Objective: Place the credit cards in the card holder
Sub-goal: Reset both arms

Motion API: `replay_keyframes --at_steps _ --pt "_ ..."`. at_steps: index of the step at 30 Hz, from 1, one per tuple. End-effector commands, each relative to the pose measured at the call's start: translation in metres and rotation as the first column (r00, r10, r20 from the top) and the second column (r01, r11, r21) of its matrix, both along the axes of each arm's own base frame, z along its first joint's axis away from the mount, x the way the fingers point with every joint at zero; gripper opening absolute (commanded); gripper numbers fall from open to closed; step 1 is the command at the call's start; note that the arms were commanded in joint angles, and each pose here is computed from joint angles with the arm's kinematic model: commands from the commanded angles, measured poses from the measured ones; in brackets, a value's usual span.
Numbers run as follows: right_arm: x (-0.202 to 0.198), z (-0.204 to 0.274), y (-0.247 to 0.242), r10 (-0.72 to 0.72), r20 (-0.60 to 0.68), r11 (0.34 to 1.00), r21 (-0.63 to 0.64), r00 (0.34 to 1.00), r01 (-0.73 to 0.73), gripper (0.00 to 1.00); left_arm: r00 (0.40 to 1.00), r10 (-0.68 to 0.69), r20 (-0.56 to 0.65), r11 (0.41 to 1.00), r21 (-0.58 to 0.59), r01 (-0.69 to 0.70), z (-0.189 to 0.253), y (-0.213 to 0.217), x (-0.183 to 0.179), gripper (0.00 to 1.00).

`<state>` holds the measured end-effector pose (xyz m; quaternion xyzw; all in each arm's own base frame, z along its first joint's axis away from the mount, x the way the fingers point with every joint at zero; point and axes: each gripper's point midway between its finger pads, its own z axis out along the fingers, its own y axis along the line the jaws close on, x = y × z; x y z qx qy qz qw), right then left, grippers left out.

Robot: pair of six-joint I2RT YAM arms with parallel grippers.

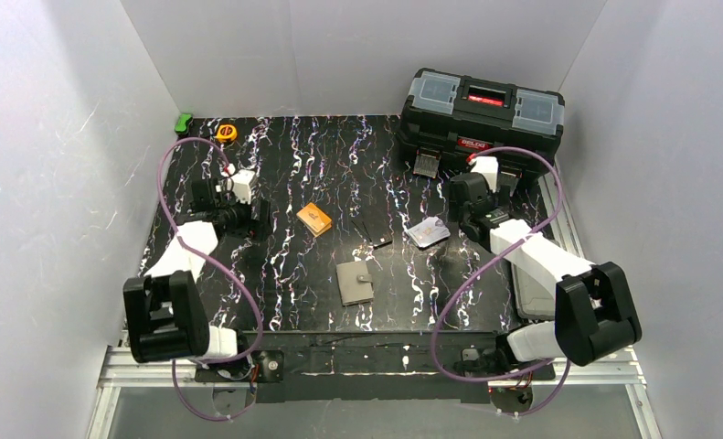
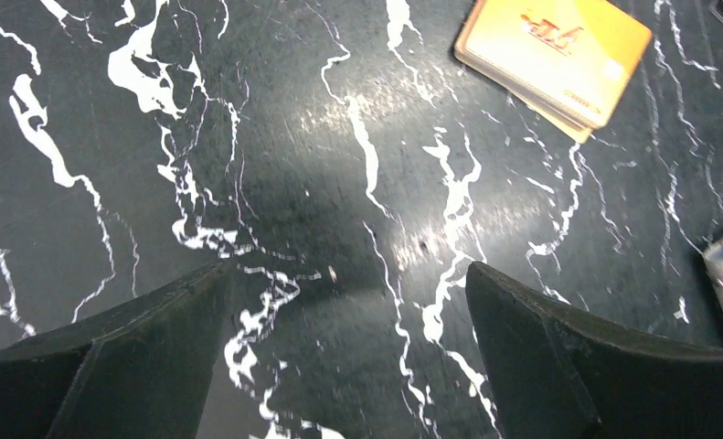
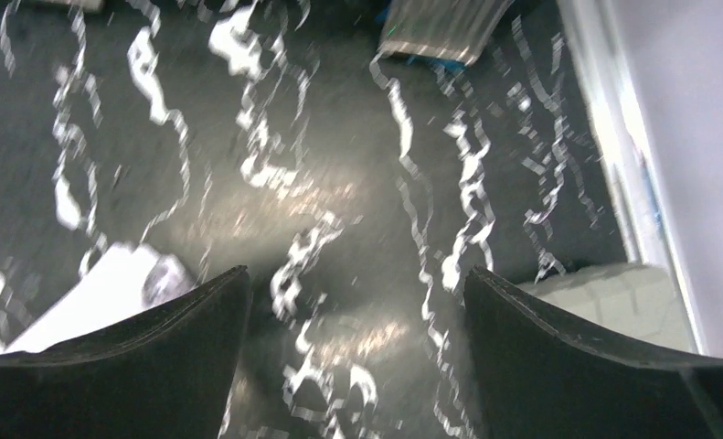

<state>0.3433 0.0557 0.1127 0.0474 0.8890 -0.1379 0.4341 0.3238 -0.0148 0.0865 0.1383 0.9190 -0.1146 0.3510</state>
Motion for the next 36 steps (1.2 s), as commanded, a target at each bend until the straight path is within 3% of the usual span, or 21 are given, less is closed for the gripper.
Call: replay_keyframes --at_steps 1,8,12,23,27,29,32,34,36 --pt "0.038 0.043 -0.04 -0.15 0.278 0.988 0.006 0.949 0.154 0.92 0.991 0.048 0.123 0.999 -0.026 -0.045 0.001 0.007 0.035 0.98" --pt "0.032 0.028 -0.085 -0.211 0.364 0.977 0.057 0.907 0.205 0.93 0.973 0.113 0.203 0.99 -0.102 -0.094 -0.004 0.007 0.056 0.98" --pt "0.024 0.024 -0.104 -0.236 0.409 0.972 0.106 0.881 0.211 0.94 0.975 0.109 0.195 0.987 -0.137 -0.083 -0.024 0.001 0.051 0.98" --pt "0.025 -0.002 -0.112 -0.236 0.436 0.971 0.134 0.868 0.197 0.98 0.941 0.167 0.295 0.984 -0.115 -0.139 -0.026 0.01 0.043 0.98" --pt "0.024 0.001 -0.107 -0.205 0.46 0.978 0.131 0.864 0.163 0.98 0.903 0.235 0.36 0.964 -0.202 -0.17 -0.018 0.005 0.039 0.98" --pt "0.015 0.007 -0.097 -0.142 0.528 0.989 0.12 0.838 0.092 0.98 0.851 0.25 0.461 0.96 -0.231 -0.157 -0.014 0.005 0.046 0.98" --pt "0.003 0.002 -0.071 0.03 0.58 0.993 0.077 0.814 -0.092 0.98 0.864 0.219 0.453 0.973 -0.171 -0.157 -0.023 -0.002 0.042 0.98" --pt "0.012 0.0 -0.073 0.029 0.569 0.994 0.066 0.822 -0.081 0.98 0.827 0.188 0.529 0.979 -0.167 -0.116 -0.023 -0.007 0.039 0.98" --pt "0.016 -0.005 -0.077 0.006 0.535 0.994 0.093 0.845 -0.065 0.98 0.868 0.152 0.473 0.986 -0.14 -0.096 -0.032 -0.01 0.034 0.98"
